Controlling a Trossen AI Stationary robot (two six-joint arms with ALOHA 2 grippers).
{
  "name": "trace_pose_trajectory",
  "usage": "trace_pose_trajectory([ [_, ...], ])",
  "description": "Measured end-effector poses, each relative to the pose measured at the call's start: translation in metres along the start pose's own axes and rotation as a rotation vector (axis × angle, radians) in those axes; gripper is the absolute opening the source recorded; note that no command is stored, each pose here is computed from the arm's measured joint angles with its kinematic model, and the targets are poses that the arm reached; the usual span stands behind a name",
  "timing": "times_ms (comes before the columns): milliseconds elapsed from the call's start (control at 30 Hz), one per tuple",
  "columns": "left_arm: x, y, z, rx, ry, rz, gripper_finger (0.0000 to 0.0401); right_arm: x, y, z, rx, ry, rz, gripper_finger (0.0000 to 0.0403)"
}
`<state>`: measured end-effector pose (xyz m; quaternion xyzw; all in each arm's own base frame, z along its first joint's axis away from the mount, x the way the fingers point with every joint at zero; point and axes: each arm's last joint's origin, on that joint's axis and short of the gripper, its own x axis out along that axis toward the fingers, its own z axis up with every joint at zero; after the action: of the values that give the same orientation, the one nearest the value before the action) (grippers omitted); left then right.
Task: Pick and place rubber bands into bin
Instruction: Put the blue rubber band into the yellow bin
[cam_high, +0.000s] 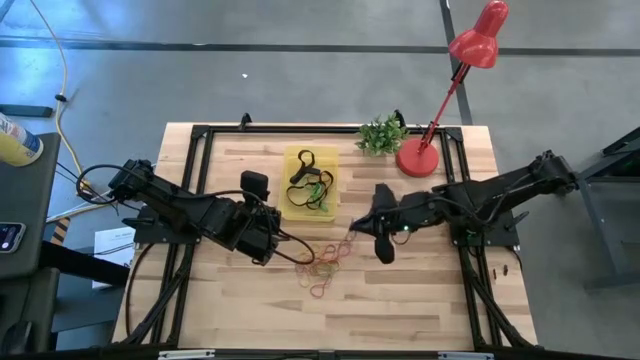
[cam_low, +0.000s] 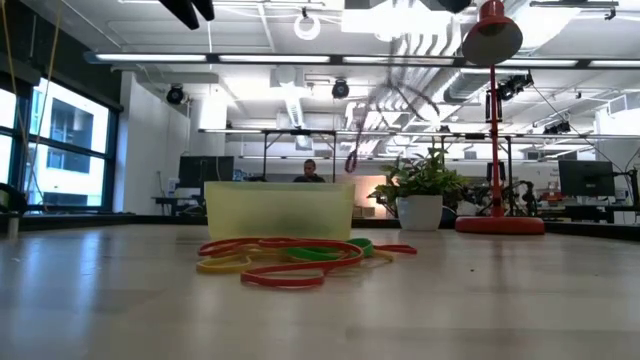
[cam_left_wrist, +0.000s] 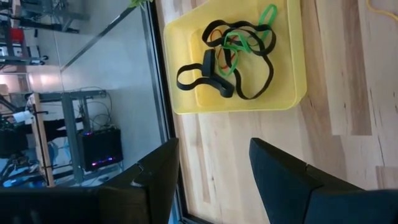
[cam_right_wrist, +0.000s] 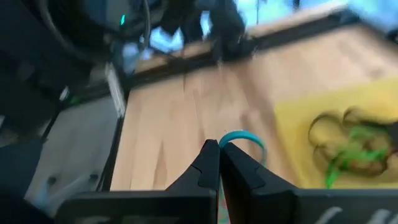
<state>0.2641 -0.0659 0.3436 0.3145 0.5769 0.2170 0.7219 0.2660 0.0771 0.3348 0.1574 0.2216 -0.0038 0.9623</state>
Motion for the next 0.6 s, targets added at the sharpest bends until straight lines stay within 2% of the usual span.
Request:
trace_pose_trajectory([
  [67,0.0,0.0,0.0,-0.004,-0.004,-0.001,0.0186,0.004,-0.001,-0.008,-0.01,0.094,0.037,0.0],
  [133,0.0,0.0,0.001,-0.01,-0.007,-0.002,0.0186,0.008,-0.002,-0.016,0.004,0.145,-0.023,0.0],
  [433,0.0,-0.001,0.007,-0.054,-0.053,-0.012,0.0186,0.018,0.004,-0.027,0.031,0.229,0.005,0.0],
  [500,0.0,-0.001,0.007,-0.059,-0.058,-0.012,0.0186,0.024,0.007,-0.042,0.015,0.35,0.01,0.0],
  [600,0.0,-0.001,0.007,-0.059,-0.058,-0.013,0.0186,0.032,0.004,-0.085,0.019,0.655,-0.052,0.0],
])
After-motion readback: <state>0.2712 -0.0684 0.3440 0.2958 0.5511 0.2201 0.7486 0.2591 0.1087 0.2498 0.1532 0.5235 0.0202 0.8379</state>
